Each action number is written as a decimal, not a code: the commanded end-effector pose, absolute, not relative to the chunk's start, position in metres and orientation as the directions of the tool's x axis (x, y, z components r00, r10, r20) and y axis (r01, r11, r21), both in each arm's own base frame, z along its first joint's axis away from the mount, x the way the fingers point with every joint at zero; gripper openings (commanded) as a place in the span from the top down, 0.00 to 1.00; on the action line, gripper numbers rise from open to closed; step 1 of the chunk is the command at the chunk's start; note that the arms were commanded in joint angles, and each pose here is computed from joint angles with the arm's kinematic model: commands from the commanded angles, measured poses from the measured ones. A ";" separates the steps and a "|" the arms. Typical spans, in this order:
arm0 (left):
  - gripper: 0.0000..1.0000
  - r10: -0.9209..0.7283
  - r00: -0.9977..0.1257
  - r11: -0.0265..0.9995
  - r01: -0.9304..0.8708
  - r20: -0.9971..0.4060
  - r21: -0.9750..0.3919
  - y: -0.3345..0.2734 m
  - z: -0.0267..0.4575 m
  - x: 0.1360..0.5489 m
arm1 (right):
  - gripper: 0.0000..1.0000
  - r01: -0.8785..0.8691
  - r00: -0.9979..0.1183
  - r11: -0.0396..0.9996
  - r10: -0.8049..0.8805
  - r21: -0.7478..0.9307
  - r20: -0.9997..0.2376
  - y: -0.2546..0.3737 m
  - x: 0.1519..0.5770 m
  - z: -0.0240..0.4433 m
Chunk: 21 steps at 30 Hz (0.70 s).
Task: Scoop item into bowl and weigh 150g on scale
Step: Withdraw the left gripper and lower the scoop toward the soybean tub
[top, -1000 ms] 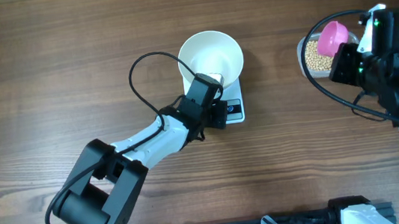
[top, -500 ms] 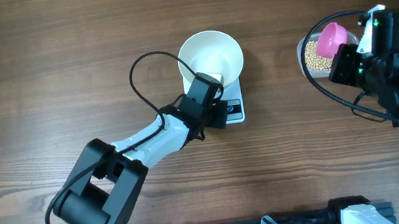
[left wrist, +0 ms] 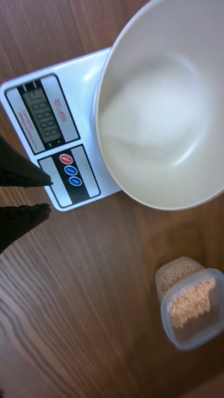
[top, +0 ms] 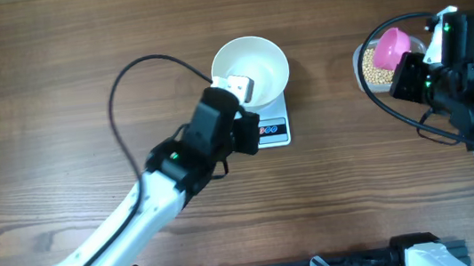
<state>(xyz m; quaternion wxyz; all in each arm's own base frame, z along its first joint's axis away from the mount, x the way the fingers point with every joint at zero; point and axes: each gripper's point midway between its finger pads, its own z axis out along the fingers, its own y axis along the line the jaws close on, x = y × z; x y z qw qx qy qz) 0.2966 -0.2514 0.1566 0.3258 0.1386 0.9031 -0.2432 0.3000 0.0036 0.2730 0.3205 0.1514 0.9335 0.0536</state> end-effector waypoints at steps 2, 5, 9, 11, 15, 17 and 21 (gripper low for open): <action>0.64 0.002 -0.699 0.912 0.294 -0.715 -0.285 -0.195 0.191 0.304 | 0.96 0.213 -0.738 0.948 0.315 0.237 -0.597 0.011 0.302 0.286; 0.38 -0.064 -0.688 0.962 0.152 -0.723 -0.229 -0.145 0.197 0.309 | 0.96 0.174 -0.748 0.961 0.270 0.214 -0.607 0.012 0.302 0.286; 0.10 -0.152 -0.694 0.982 -0.026 -0.704 -0.187 -0.084 0.196 0.308 | 0.96 0.145 -0.754 0.971 0.232 0.189 -0.614 0.012 0.302 0.286; 0.00 -0.193 -0.705 0.980 -0.099 -0.682 -0.174 -0.060 0.191 0.306 | 0.96 0.145 -0.754 0.971 0.232 0.189 -0.614 0.012 0.302 0.285; 0.00 -0.276 -0.736 0.960 -0.242 -0.618 -0.140 -0.017 0.175 0.294 | 0.96 0.144 -0.757 0.971 0.232 0.189 -0.611 0.012 0.302 0.285; 0.00 -0.308 -0.743 0.948 -0.291 -0.594 -0.127 -0.003 0.169 0.288 | 0.96 0.141 -0.757 0.971 0.230 0.191 -0.611 0.012 0.302 0.285; 0.00 -0.337 -0.737 0.936 -0.330 -0.586 -0.123 0.008 0.168 0.286 | 0.96 0.136 -0.758 0.973 0.223 0.185 -0.613 0.012 0.302 0.285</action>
